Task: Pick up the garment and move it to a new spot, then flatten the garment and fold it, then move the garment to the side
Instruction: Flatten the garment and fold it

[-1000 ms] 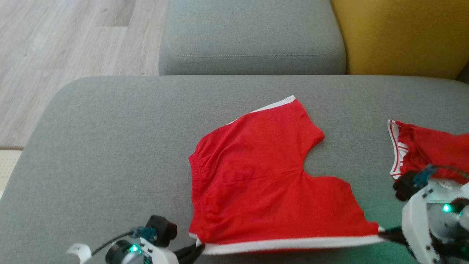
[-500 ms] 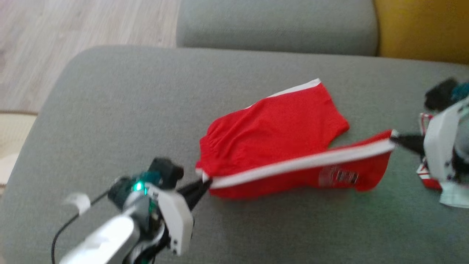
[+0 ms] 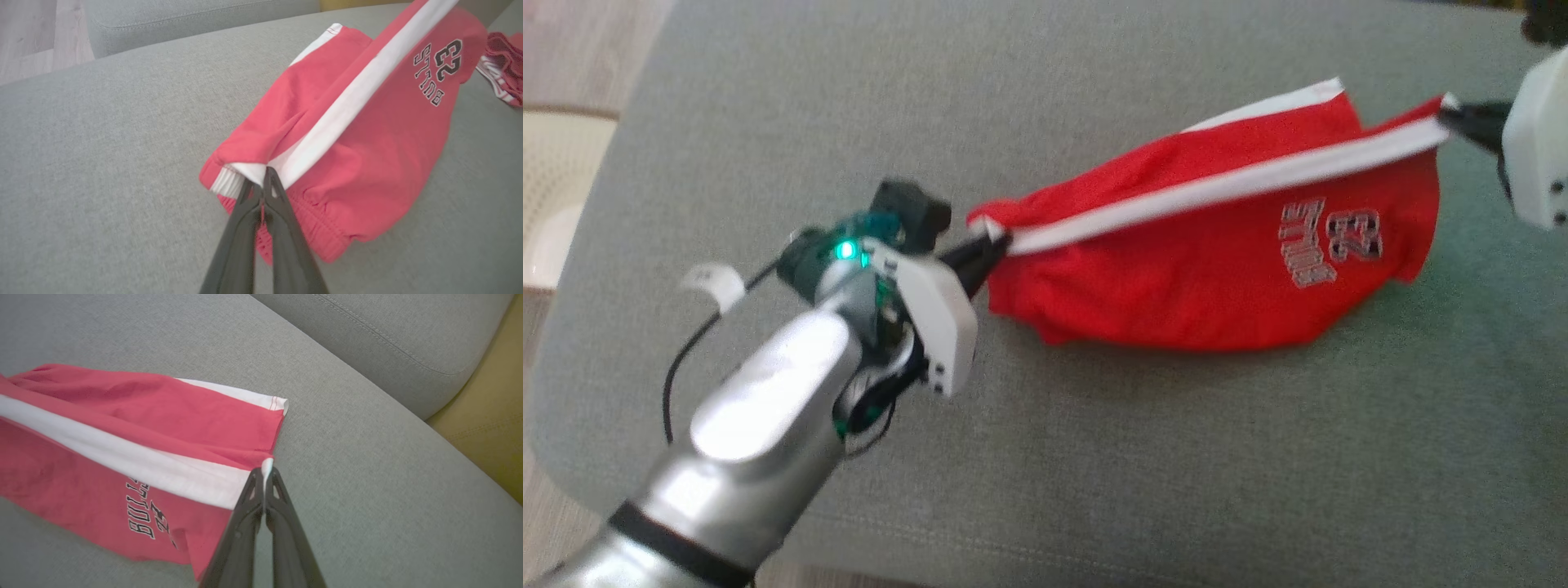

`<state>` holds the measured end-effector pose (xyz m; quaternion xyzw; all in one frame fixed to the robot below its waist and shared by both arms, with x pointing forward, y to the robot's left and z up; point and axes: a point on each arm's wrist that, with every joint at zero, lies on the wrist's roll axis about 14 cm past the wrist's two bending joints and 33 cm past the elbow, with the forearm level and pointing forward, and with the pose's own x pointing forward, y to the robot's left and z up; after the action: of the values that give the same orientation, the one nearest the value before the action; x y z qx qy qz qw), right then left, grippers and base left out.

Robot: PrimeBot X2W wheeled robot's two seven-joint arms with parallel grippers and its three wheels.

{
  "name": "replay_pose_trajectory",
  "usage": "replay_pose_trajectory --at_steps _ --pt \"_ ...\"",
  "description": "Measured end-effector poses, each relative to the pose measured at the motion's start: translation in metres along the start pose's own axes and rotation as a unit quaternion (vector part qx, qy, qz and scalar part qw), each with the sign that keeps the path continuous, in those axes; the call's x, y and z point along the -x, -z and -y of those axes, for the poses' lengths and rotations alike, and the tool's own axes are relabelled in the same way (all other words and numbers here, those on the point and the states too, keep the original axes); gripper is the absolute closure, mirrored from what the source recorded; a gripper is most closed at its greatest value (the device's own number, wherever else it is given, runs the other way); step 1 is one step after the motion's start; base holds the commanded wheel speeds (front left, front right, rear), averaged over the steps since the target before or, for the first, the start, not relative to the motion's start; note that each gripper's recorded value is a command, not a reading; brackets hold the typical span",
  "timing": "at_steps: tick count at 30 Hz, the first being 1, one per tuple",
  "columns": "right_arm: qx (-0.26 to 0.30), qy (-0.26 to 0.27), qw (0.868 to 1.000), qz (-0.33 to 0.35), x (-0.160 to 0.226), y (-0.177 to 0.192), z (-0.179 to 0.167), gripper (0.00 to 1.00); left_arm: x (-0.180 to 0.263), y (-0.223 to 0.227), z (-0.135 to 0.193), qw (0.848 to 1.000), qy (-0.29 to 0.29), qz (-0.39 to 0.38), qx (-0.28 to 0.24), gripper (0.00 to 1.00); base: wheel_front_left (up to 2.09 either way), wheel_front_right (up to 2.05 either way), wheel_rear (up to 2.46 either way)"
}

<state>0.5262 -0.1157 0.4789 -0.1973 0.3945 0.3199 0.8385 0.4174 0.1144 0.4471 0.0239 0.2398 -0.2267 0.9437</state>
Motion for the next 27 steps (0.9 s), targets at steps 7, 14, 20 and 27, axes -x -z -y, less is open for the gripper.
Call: replay_pose_trajectory --at_steps 7,14,20,27 --pt "0.025 0.007 1.0 -0.017 -0.047 -0.009 0.012 1.0 -0.036 0.005 -0.026 1.0 -0.017 -0.014 0.003 1.0 0.0 0.0 0.0" --pt "0.039 0.006 0.999 -0.011 -0.08 -0.012 0.016 1.0 -0.057 0.019 -0.039 0.999 -0.027 -0.029 0.007 1.0 0.0 0.0 0.0" --pt "0.035 0.011 0.999 0.003 -0.096 -0.015 0.024 0.94 -0.068 0.024 -0.044 0.999 -0.03 -0.033 0.01 1.0 0.0 0.0 0.0" --pt "0.028 0.025 0.999 0.021 -0.104 -0.018 0.034 0.0 -0.073 0.036 -0.05 0.998 -0.036 -0.044 0.011 0.0 0.0 0.0 0.0"
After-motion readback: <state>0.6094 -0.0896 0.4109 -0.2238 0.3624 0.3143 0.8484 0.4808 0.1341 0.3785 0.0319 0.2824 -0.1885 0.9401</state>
